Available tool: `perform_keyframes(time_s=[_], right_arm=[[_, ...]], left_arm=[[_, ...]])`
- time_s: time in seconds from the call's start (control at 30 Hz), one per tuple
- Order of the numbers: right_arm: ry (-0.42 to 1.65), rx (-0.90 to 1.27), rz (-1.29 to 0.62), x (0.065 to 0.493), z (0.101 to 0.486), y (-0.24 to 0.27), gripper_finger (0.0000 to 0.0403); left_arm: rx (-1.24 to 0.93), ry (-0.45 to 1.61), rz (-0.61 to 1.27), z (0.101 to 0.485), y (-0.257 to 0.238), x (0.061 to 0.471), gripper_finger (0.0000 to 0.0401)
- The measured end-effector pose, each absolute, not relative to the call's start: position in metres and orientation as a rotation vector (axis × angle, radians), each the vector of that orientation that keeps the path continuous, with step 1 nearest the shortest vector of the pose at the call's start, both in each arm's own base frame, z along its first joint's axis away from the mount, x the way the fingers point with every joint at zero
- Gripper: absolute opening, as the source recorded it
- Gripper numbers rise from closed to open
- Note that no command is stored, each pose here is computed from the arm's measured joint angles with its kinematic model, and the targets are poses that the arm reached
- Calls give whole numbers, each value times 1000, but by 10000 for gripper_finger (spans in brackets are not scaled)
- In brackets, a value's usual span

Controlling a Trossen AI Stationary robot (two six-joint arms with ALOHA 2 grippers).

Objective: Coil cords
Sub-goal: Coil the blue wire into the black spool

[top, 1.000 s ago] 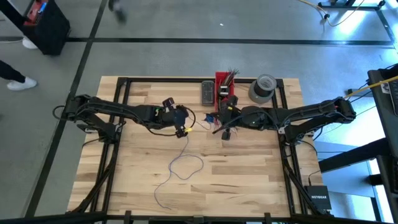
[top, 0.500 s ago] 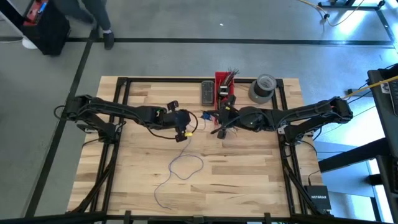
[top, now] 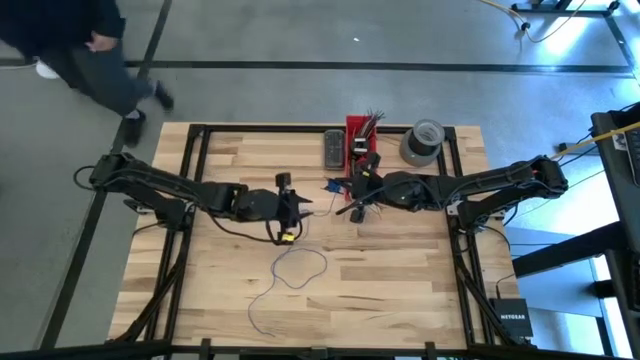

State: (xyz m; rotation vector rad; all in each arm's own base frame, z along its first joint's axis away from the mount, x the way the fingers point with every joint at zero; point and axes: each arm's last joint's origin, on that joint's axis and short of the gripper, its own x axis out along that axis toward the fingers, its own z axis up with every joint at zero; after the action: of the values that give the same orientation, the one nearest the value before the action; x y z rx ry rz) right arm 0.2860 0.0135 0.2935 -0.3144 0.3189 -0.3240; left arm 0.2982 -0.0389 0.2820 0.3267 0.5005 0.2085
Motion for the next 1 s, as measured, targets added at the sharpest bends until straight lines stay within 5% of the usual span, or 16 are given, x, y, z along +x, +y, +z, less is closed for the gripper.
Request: perform_keyframes(time_s=[0.37,0.63,1.0], right_arm=[[314,-313,-325,287,293,14,7],[331,-316,-323,287,291,14,8],[345,-295,-324,286,290,14,8]], left_arm=[[211,629,51,247,-34,321,127],[196,892,284,273,-37,308,127],[346,669,403,299,-68,301,127]])
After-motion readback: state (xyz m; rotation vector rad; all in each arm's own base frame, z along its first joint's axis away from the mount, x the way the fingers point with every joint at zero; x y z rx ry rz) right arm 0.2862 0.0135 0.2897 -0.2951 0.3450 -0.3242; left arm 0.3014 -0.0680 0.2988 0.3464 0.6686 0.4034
